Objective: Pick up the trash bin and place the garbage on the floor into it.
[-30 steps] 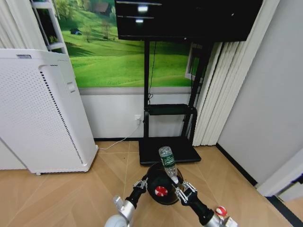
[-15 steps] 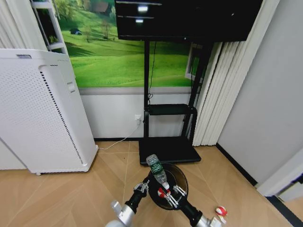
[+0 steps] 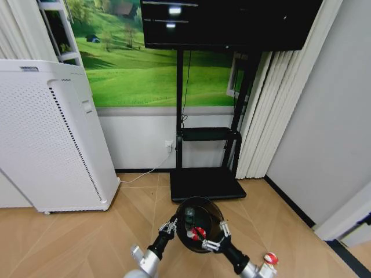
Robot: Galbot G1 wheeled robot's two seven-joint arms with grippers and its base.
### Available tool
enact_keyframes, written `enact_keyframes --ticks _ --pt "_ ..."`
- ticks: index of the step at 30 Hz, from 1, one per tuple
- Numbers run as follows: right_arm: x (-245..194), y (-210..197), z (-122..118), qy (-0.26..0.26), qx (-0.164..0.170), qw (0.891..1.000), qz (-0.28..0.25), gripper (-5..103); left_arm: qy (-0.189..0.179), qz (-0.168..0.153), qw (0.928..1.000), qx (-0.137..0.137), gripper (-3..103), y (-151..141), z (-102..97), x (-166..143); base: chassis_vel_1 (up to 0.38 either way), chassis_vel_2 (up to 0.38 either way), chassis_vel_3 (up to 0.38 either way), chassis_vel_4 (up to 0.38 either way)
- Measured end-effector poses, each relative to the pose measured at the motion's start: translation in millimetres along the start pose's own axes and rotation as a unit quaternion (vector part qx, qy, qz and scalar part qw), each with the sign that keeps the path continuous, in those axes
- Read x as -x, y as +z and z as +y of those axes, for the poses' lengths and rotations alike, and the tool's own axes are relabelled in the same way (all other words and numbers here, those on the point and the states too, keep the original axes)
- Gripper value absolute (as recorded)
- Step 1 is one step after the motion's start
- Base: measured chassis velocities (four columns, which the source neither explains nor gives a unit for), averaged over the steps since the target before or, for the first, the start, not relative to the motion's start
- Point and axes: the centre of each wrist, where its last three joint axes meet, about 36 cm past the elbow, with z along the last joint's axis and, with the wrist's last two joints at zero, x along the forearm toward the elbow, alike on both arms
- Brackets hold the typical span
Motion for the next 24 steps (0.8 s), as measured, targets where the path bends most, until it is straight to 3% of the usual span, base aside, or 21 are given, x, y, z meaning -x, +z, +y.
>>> enact_keyframes --ticks 2,3,6,7,8,10,11,13,14,16,17,18,19,21,22,23,24 --pt "6 0 -19 0.061 -0.014 0.998 0.003 100 -0.027 -0.023 0.9993 -0.010 7 -11 10.3 -4 0.000 0.000 0.000 0.000" --pt "6 0 -19 0.061 -0.014 0.998 0.003 100 -0.027 -0.023 0.9993 -0.010 7 -11 10.3 -4 0.000 0.000 0.000 0.000" --pt "3 12 -44 0.159 -0.023 0.985 0.054 100 -0.045 -0.052 0.9976 -0.012 7 -36 25.6 -12 0.000 0.000 0.000 0.000" --pt "3 12 -44 0.159 -0.023 0.985 0.054 100 -0.045 -0.052 0.9976 -0.012 7 -36 25.6 -12 0.000 0.000 0.000 0.000" --pt "0 20 -49 0.189 -0.022 0.978 0.082 100 -0.047 -0.058 0.9972 -0.013 7 -42 28.5 -14 0.000 0.000 0.000 0.000" --pt "-7 41 -59 0.276 -0.008 0.942 0.191 100 -0.050 -0.070 0.9962 -0.014 7 -54 34.7 -18 0.000 0.000 0.000 0.000" --pt "-7 41 -59 0.276 -0.008 0.942 0.191 100 -0.050 -0.070 0.9962 -0.014 7 -54 34.7 -18 0.000 0.000 0.000 0.000" --pt "-8 60 -70 0.342 0.017 0.901 0.266 100 -0.049 -0.073 0.9961 -0.010 7 -61 37.6 -23 0.000 0.000 0.000 0.000" --pt "-8 60 -70 0.342 0.017 0.901 0.266 100 -0.049 -0.073 0.9961 -0.010 7 -61 37.6 -23 0.000 0.000 0.000 0.000" --pt "-16 83 -86 0.381 0.027 0.867 0.319 100 -0.044 -0.072 0.9964 -0.008 7 -62 38.7 -28 0.000 0.000 0.000 0.000" --pt "-20 93 -93 0.391 0.030 0.857 0.335 100 -0.043 -0.072 0.9964 -0.007 7 -61 39.1 -29 0.000 0.000 0.000 0.000" --pt "-20 93 -93 0.391 0.030 0.857 0.335 100 -0.043 -0.072 0.9964 -0.007 7 -61 39.1 -29 0.000 0.000 0.000 0.000" --pt "-24 101 -98 0.399 0.032 0.848 0.348 100 -0.043 -0.072 0.9964 -0.007 7 -61 39.3 -30 0.000 0.000 0.000 0.000" --pt "-34 126 -112 0.432 0.043 0.816 0.381 103 -0.044 -0.072 0.9964 -0.008 7 -59 40.9 -31 0.000 0.000 0.000 0.000" --pt "-34 126 -112 0.432 0.043 0.816 0.381 103 -0.044 -0.072 0.9964 -0.008 7 -59 40.9 -31 0.000 0.000 0.000 0.000" --pt "-36 133 -117 0.449 0.058 0.799 0.395 101 -0.044 -0.070 0.9965 -0.009 7 -58 41.3 -31 0.000 0.000 0.000 0.000" --pt "-38 138 -119 0.458 0.067 0.790 0.402 100 -0.043 -0.069 0.9966 -0.008 7 -57 41.9 -31 0.000 0.000 0.000 0.000"
